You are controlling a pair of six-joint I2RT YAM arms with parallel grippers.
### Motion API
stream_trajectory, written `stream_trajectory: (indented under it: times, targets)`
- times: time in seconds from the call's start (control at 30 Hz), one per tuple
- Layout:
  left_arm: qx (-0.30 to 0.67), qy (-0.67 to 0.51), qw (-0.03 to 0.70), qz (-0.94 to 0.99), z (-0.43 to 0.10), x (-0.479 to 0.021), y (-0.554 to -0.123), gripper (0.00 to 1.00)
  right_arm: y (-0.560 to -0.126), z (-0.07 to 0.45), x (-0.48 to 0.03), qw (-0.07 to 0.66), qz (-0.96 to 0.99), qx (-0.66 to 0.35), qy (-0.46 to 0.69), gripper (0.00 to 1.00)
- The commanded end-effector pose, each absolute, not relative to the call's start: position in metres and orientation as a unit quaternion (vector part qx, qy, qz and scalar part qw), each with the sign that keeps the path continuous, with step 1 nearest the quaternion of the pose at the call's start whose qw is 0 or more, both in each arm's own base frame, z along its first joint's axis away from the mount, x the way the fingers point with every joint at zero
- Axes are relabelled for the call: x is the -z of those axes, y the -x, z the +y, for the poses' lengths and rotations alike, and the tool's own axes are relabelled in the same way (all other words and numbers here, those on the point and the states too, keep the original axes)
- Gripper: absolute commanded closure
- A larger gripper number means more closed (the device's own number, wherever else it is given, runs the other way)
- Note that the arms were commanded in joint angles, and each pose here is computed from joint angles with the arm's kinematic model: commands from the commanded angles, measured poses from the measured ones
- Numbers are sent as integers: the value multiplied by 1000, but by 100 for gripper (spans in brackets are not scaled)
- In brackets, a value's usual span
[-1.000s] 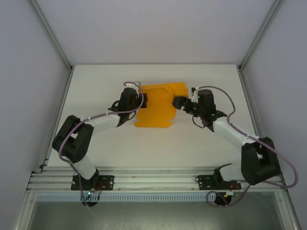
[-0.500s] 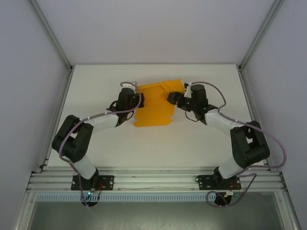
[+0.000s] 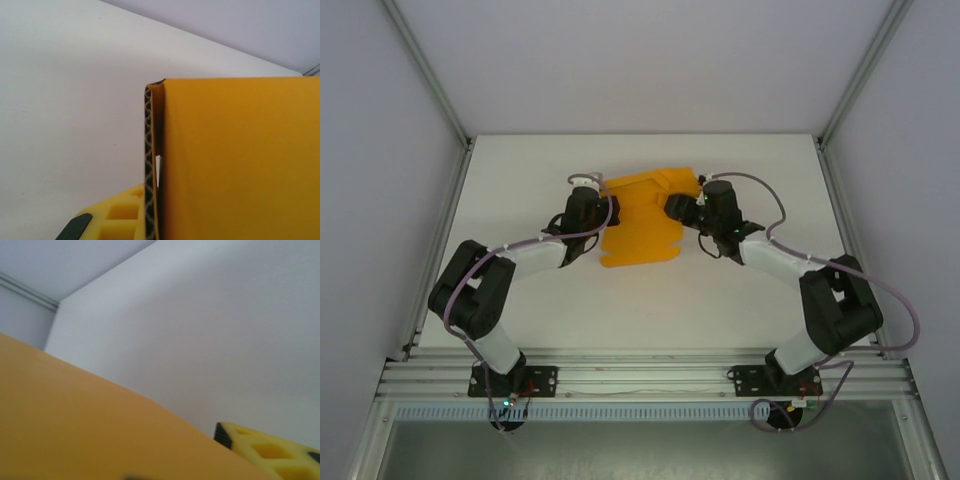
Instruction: Assemble paper box
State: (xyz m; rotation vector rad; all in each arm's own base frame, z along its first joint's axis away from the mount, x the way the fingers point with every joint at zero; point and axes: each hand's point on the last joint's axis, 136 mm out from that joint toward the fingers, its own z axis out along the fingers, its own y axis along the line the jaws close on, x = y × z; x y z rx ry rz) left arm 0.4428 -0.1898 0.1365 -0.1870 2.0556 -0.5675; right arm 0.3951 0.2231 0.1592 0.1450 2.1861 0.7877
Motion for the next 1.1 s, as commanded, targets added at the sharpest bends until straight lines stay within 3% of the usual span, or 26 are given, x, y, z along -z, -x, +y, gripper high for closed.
stream_trajectory:
  times: [0.0,0.13,0.27,0.53,0.77,1.07]
  targets:
    - [291,61,517,803,-211,-181,-441,100,-388,197,-152,428,885,-180,-32,36]
    - [301,55,514,801,-215,-184,-440,100,-383,196,-143,429,893,-136,0,24]
    - [307,54,514,799,-216,-186,-439,100,-384,194,-137,433,895,-109,9,22]
    - [310,52,515,797,-217,-190,-438,100,-382,201,-122,417,899,62,117,17]
    - [305,52,516,799,-215,-189,-437,100,-383,199,-121,425,894,87,111,15]
    - [283,51,515,807,-209,-184,-434,100,-372,183,-182,510,858,30,60,9]
